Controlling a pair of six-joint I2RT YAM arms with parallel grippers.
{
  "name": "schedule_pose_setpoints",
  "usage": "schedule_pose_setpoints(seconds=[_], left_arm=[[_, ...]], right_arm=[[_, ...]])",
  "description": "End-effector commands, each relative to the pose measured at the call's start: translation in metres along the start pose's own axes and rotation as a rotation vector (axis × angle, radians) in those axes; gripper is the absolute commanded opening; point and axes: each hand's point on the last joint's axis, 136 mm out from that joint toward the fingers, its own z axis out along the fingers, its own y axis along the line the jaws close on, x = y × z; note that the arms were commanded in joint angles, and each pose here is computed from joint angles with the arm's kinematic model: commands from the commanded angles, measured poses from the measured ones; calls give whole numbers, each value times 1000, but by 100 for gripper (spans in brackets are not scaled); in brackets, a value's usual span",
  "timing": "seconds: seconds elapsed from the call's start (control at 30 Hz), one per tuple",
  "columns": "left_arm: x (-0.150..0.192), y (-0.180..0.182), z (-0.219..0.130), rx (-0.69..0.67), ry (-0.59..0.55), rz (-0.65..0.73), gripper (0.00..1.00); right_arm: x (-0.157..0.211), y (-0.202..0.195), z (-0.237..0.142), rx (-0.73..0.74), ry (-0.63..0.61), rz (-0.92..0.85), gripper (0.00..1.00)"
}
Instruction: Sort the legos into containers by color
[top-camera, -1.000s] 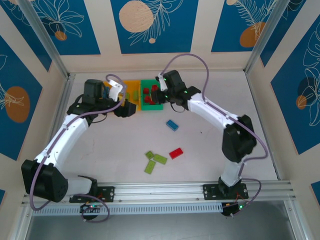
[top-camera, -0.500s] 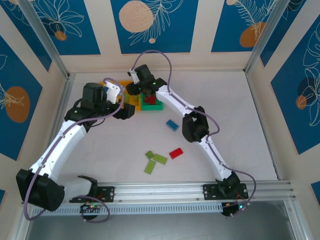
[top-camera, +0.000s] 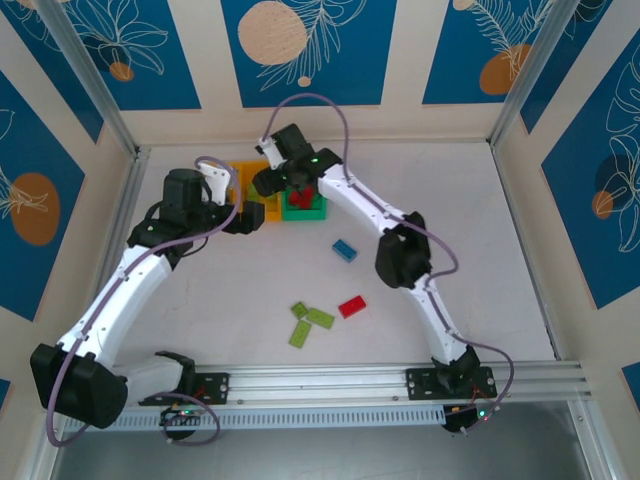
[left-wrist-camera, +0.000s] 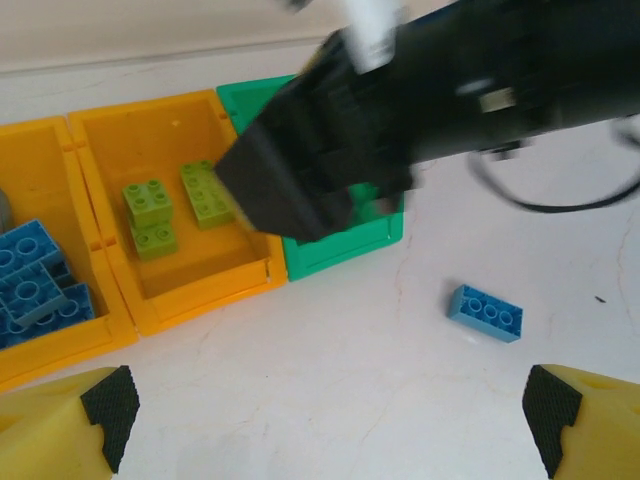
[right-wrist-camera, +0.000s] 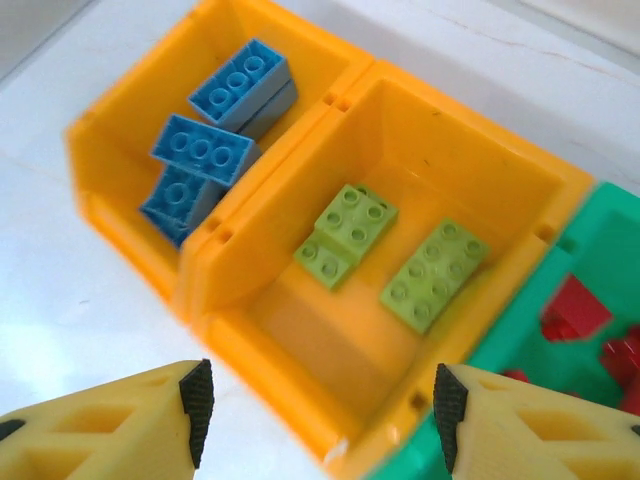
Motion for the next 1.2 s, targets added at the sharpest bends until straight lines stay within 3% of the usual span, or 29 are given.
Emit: schedule_pose_setpoints(seconds=[0.0, 0.17, 0.3, 0.47, 0.57, 0.87, 1.17], left_arm=[[-20, -16, -1, 92, -43, -28, 100], [-17, -49, 14, 199, 8, -2, 100], [-5, -83, 39, 235, 91, 72, 100], [29, -124, 84, 258, 241, 150, 100], [54, -141, 120, 256, 320, 178, 100], [109, -156, 200, 136, 497, 410, 100], [156, -155, 228, 120, 674, 531, 100]], right_arm=[[-24, -7, -88, -39, -124, 134, 63], [28, -38, -155, 18, -174, 341, 66], [94, -72, -190, 129, -163, 544, 69], [191, -113, -236, 324, -142, 880, 76], [236, -119, -256, 411, -105, 1008, 81], [264, -109, -273, 450, -58, 1001, 91], [270, -114, -263, 483, 18, 1005, 98]])
